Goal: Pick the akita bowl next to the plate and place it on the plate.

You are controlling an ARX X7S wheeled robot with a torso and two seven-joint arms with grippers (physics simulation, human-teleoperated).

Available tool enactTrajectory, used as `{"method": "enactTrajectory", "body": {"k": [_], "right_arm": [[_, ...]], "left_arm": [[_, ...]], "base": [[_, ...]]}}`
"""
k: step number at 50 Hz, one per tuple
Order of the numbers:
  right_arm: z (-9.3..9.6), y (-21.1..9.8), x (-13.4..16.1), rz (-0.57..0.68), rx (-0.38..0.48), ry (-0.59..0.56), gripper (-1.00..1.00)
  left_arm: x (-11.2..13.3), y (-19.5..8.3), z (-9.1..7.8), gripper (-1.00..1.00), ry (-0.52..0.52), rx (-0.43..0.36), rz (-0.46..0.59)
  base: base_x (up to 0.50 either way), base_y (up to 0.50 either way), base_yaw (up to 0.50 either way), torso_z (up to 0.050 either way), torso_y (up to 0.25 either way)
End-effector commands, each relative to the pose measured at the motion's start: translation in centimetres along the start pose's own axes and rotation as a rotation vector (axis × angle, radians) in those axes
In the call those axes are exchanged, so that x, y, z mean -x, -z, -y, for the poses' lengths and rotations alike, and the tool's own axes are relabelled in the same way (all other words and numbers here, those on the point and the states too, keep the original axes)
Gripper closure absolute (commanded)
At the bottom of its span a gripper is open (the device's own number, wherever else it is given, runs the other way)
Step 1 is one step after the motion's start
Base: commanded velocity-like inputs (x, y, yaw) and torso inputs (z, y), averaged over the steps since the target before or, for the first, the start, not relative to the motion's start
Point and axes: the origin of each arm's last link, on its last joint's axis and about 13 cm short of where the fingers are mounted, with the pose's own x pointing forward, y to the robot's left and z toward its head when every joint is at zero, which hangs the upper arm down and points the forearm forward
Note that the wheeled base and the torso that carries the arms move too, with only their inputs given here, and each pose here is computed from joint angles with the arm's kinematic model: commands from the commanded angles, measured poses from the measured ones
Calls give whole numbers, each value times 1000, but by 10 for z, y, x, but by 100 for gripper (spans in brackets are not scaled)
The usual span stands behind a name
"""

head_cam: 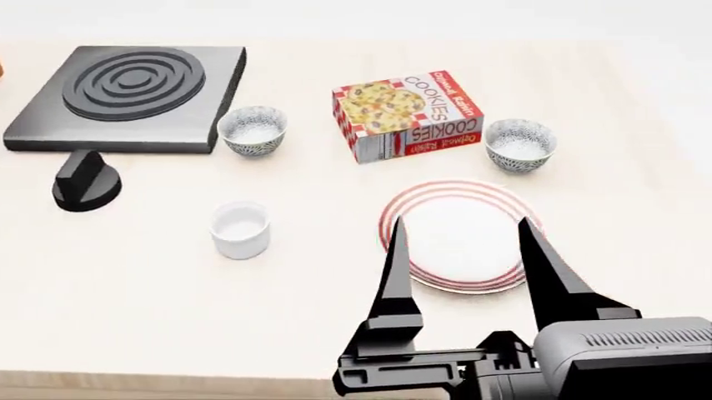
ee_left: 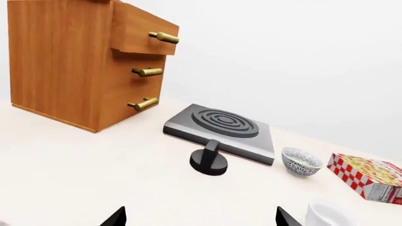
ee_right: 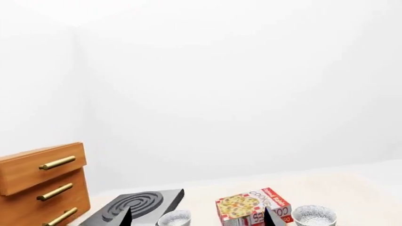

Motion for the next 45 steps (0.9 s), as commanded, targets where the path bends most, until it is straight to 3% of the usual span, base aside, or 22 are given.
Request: {"method": "enactTrajectory", "body": {"k": [1, 27, 36, 45], "right_arm": [[0, 1, 0, -4, 2, 2, -100], [1, 2, 0, -15, 19, 9, -100], [1, 5, -1, -23, 48, -19, -100], [0, 5, 0, -29, 62, -22, -100]], "left_arm": [[0, 0, 0, -100, -1, -1, 0], [1, -1, 0, -100, 3, -5, 3], [0, 0, 0, -100, 5, -10, 6], [1, -2, 1, -100, 4, -10, 7]], "base": [[0, -445, 0, 0, 0], [0, -443, 0, 0, 0], [18, -13, 0, 0, 0], [467, 0, 0, 0, 0]]}}
